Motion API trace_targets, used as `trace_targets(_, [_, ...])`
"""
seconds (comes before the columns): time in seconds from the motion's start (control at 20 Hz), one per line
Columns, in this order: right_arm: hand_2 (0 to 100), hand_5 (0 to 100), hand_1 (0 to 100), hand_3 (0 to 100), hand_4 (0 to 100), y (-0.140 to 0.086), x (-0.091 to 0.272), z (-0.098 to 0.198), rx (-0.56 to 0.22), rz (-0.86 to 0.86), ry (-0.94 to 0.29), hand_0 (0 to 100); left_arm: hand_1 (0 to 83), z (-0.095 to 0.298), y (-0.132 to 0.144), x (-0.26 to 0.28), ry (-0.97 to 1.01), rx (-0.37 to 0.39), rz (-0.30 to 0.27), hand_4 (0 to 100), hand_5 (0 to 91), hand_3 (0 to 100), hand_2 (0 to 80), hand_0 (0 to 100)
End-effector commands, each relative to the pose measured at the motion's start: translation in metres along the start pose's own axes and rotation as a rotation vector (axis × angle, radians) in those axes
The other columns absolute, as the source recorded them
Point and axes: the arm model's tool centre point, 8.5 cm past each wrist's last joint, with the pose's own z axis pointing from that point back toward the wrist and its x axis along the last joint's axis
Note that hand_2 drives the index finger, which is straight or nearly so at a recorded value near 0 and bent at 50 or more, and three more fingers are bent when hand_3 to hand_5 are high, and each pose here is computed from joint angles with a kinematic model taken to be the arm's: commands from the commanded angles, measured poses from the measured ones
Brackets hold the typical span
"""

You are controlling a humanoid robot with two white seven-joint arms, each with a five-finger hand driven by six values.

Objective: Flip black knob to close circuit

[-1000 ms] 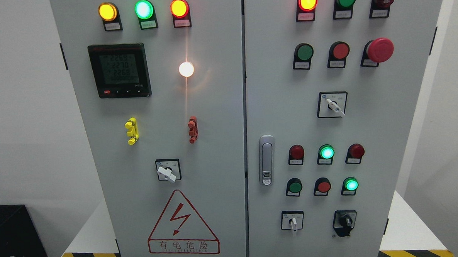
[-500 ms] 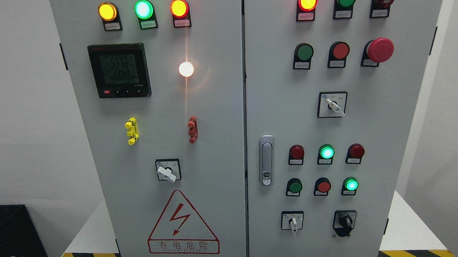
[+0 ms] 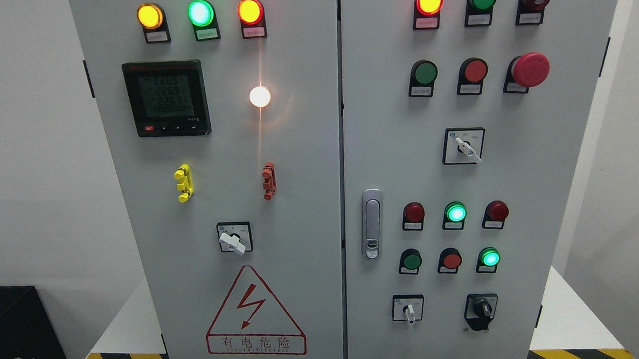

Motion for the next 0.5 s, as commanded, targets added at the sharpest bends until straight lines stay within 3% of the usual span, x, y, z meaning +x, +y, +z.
trace_targets(0.0, [85, 96, 0, 100, 91, -0.078, 0.024, -0.012, -0.219, 0.008, -0.052, 0, 55.6, 0.000, -0.002, -0.005, -0.005, -0.004, 0.002, 0, 0.0, 0, 0.0, 12])
trace_targets(0.45, [89, 98, 0, 100, 94, -0.117, 0.033, -0.017, -0.285, 0.002, -0.035, 0, 55.6, 0.000, -0.002, -0.004, -0.007, -0.004, 0.003, 0, 0.0, 0, 0.0, 12])
